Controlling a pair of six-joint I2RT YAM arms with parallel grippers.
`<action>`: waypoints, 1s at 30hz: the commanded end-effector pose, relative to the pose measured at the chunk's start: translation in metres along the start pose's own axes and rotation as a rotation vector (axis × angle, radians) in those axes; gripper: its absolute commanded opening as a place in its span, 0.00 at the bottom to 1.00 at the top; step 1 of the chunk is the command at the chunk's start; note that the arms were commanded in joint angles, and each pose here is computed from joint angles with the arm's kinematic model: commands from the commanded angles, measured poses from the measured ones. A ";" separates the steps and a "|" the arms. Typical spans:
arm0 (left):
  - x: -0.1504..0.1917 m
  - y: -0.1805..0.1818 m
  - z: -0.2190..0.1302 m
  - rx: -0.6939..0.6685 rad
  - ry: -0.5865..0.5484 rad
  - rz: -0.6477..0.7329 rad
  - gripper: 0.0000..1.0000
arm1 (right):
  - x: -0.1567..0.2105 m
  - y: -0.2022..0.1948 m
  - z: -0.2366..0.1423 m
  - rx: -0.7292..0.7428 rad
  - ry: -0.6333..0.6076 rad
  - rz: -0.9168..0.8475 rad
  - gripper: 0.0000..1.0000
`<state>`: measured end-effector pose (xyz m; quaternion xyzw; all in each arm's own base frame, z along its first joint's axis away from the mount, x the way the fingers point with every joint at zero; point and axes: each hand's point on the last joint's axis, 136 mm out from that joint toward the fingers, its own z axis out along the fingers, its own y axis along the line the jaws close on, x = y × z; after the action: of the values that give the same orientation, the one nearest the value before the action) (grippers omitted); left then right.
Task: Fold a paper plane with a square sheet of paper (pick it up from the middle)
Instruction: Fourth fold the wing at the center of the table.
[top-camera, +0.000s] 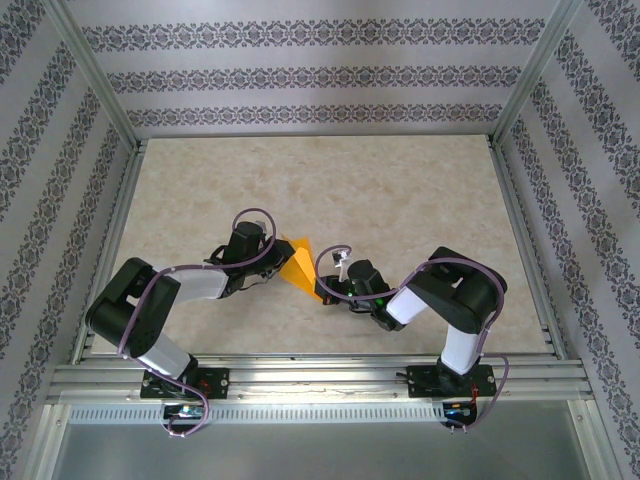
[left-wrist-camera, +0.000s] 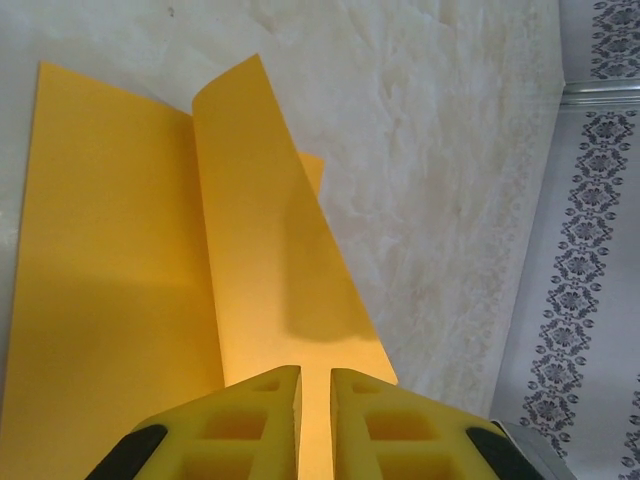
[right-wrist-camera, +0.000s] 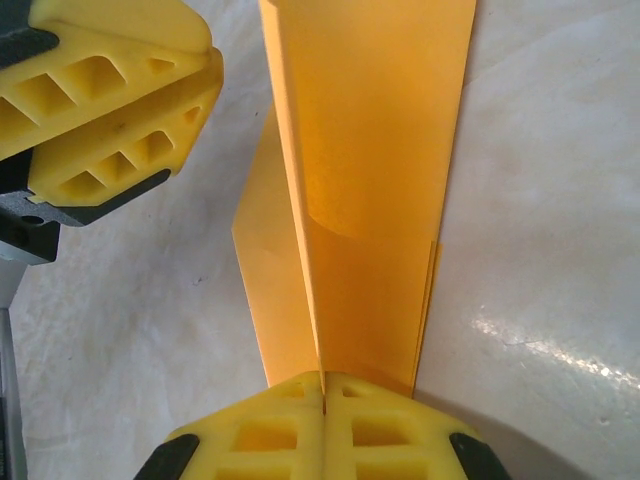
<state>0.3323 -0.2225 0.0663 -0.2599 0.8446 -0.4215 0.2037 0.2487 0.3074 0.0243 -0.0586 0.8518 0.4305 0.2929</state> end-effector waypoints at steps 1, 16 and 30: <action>0.003 -0.014 0.004 0.050 0.013 0.022 0.16 | 0.020 -0.024 -0.004 0.098 0.043 0.040 0.00; 0.016 -0.010 0.033 0.085 0.105 0.009 0.10 | 0.020 -0.030 -0.006 0.115 0.051 0.073 0.00; 0.014 0.001 0.034 0.033 0.089 0.016 0.10 | 0.020 -0.033 -0.003 0.102 0.091 0.141 0.00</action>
<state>0.3383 -0.2475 0.0429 -0.2362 0.8474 -0.4452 0.1671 0.2514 0.3054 0.0241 -0.0270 0.8542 0.4431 0.2708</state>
